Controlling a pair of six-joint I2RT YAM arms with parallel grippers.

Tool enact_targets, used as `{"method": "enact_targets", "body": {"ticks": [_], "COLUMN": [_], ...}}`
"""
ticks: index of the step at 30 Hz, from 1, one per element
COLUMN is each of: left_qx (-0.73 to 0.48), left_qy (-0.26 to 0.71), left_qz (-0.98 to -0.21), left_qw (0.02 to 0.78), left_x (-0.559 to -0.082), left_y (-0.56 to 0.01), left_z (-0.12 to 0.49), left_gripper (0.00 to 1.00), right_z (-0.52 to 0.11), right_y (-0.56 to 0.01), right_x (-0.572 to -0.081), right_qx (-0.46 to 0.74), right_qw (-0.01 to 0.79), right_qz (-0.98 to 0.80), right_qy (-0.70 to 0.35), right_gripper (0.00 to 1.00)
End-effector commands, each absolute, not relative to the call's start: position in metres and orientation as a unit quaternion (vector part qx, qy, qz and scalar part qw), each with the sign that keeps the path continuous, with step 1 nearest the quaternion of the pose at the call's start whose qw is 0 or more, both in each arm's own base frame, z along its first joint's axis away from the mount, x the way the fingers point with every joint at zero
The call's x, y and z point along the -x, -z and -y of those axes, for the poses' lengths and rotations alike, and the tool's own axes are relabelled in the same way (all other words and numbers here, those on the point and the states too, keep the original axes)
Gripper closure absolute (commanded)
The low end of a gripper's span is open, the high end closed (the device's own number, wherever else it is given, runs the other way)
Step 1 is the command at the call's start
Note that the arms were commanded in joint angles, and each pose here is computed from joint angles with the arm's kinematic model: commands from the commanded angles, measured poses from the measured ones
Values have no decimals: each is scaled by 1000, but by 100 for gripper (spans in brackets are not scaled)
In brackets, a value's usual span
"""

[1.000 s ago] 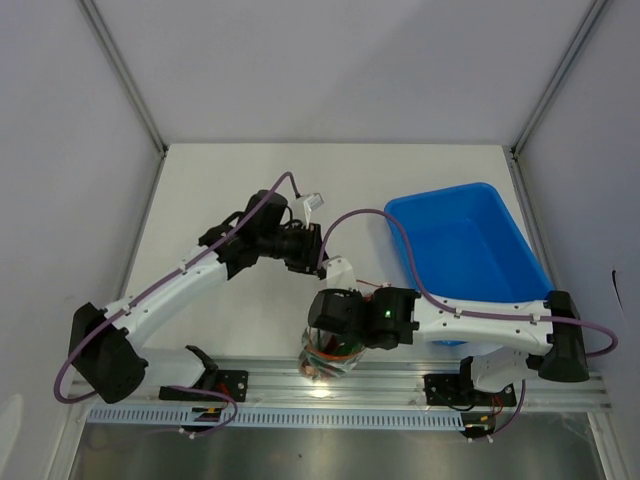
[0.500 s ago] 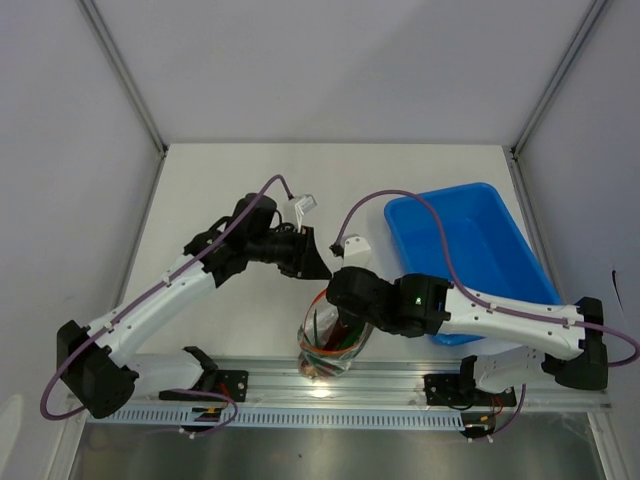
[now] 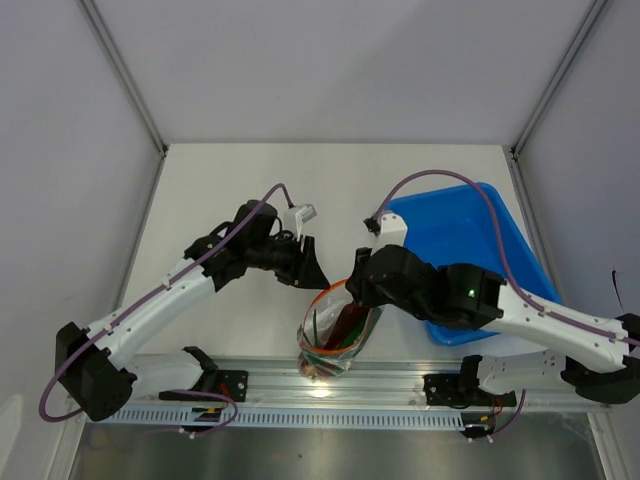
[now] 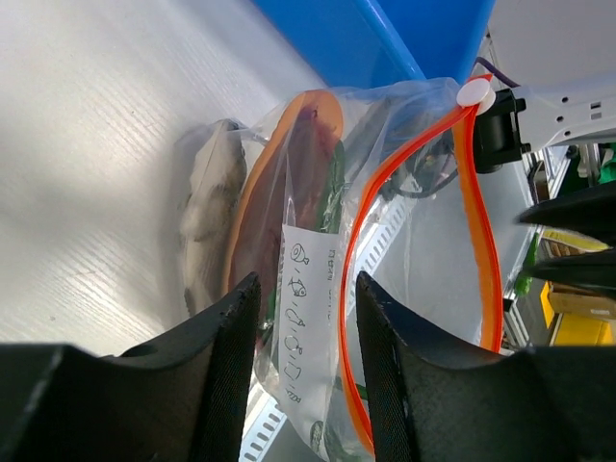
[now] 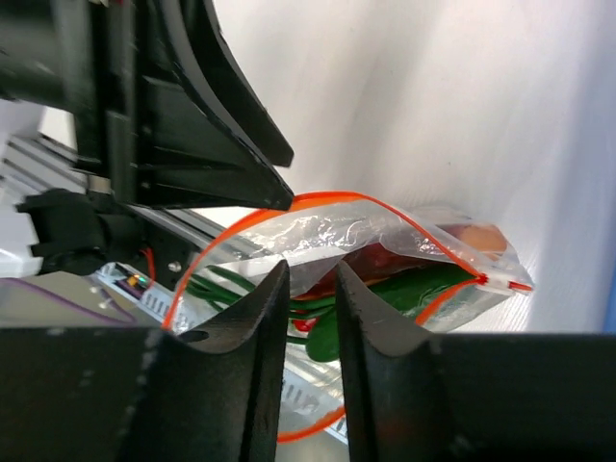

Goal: Place the food in the zip-top bag and seal the zipper
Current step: Adjust the zipper food storage bag at the center of the board.

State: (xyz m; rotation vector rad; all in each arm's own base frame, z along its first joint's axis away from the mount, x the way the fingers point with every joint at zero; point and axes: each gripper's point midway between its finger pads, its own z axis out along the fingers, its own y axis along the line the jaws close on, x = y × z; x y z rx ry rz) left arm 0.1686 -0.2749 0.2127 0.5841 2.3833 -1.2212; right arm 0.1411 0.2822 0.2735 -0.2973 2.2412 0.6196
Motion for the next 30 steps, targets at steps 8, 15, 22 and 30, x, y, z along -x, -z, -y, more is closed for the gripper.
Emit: {"method": "enact_targets", "body": {"ticks": [8,15,22,30], "left_qx": [-245,-254,-258,-262], "left_qy": [451,451,454,469], "left_qz": [-837,-836,-834,-824], "left_qw": [191,180,176,179], "left_x": [-143,-135,-128,-122], "left_y": [-216,-213,-215,-230], "left_z": [274,278,279,280], "left_gripper": [54,67,87,99], "right_z": [-249,-245,-252,-257], "right_y": [-313,-281,-282,-260], "right_x": [-134,-105,-92,-78], "right_qx": [47,47,-28,-36], "right_qw": [373,250,201,129], "right_qz": [-884,-919,-907,-935], "right_qy": [-279,-302,-368,-329], "right_gripper": [32,1,1,5]}}
